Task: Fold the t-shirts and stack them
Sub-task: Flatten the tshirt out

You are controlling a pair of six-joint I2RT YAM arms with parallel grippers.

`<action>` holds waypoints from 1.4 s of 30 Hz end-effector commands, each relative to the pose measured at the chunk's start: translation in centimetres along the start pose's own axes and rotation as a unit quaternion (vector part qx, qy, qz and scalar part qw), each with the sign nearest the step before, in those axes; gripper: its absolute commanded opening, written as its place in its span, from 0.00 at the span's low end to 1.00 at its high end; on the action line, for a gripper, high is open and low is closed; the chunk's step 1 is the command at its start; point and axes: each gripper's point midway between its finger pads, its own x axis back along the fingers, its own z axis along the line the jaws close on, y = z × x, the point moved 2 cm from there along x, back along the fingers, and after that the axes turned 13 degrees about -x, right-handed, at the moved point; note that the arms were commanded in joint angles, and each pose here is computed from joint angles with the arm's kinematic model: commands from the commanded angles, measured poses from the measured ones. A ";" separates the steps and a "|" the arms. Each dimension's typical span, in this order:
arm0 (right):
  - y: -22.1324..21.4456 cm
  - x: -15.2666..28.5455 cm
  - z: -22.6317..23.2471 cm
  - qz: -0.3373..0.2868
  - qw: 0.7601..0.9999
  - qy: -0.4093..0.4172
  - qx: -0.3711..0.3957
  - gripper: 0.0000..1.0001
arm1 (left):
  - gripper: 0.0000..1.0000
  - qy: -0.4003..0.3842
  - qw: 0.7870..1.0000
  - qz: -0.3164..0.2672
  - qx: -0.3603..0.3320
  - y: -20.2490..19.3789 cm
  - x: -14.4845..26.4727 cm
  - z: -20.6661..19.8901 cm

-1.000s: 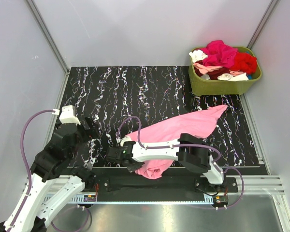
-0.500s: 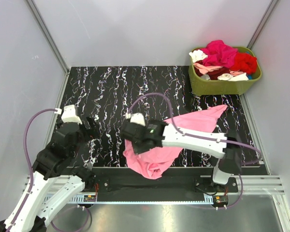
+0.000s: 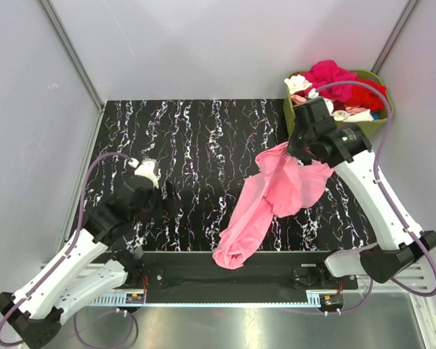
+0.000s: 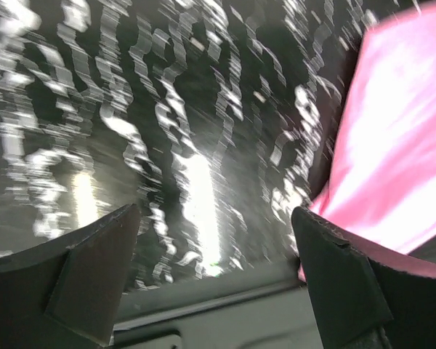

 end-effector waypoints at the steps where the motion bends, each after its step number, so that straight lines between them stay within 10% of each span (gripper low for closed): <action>1: 2.8 0.5 -1.0 -0.018 1.000 -0.002 0.023 0.00 | 0.91 -0.076 0.997 -0.014 0.018 0.2 -0.5 -3.6; 13: 9.7 -2.6 -1.6 -0.021 0.999 0.011 -0.048 0.00 | 0.88 -0.179 0.982 0.025 -0.046 -5.5 -3.7 -15.0; 33: 12.5 -3.2 -2.9 -0.020 0.998 0.017 -0.059 0.00 | 0.54 -0.235 0.967 0.043 -0.093 -8.1 -8.4 -20.6; 42: 14.0 -4.5 -5.2 -0.015 0.996 0.010 -0.089 0.00 | 0.62 -0.247 0.959 0.080 -0.111 -11.5 -7.5 -21.9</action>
